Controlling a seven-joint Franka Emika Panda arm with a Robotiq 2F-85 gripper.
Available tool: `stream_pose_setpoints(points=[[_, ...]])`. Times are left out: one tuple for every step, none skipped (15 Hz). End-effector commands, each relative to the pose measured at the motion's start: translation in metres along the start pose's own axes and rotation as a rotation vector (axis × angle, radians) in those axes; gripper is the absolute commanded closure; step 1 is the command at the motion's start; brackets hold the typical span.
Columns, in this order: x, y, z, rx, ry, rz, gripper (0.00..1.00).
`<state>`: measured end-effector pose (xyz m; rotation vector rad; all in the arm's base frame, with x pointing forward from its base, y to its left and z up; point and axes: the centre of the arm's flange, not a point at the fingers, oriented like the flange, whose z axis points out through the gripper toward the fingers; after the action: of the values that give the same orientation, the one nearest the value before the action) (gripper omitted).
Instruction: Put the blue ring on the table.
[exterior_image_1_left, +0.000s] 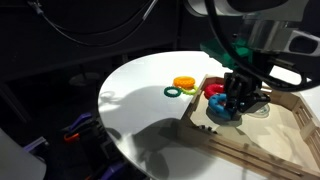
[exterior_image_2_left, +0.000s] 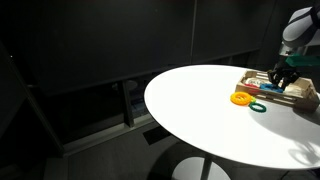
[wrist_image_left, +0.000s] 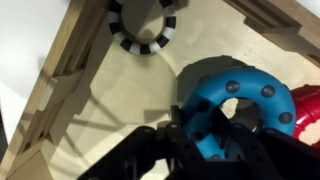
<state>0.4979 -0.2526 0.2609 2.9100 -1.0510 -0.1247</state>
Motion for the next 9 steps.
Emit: stream_pose_setpoints(points=[[-0.007, -0.004, -0.026, 0.031, 0.024, -0.011, 0.89], [-0.008, -0.006, -0.03, 0.035, 0.031, -0.015, 0.89], [-0.01, -0.007, -0.035, 0.039, 0.038, -0.019, 0.89], [-0.012, -0.009, -0.039, 0.044, 0.041, -0.026, 0.89], [-0.014, -0.012, -0.042, 0.047, 0.046, -0.032, 0.89], [-0.017, -0.014, -0.046, 0.051, 0.05, -0.039, 0.89], [-0.02, -0.017, -0.048, 0.053, 0.053, -0.047, 0.89], [-0.023, -0.021, -0.051, 0.055, 0.057, -0.055, 0.89], [-0.027, -0.025, -0.053, 0.058, 0.059, -0.067, 0.89]])
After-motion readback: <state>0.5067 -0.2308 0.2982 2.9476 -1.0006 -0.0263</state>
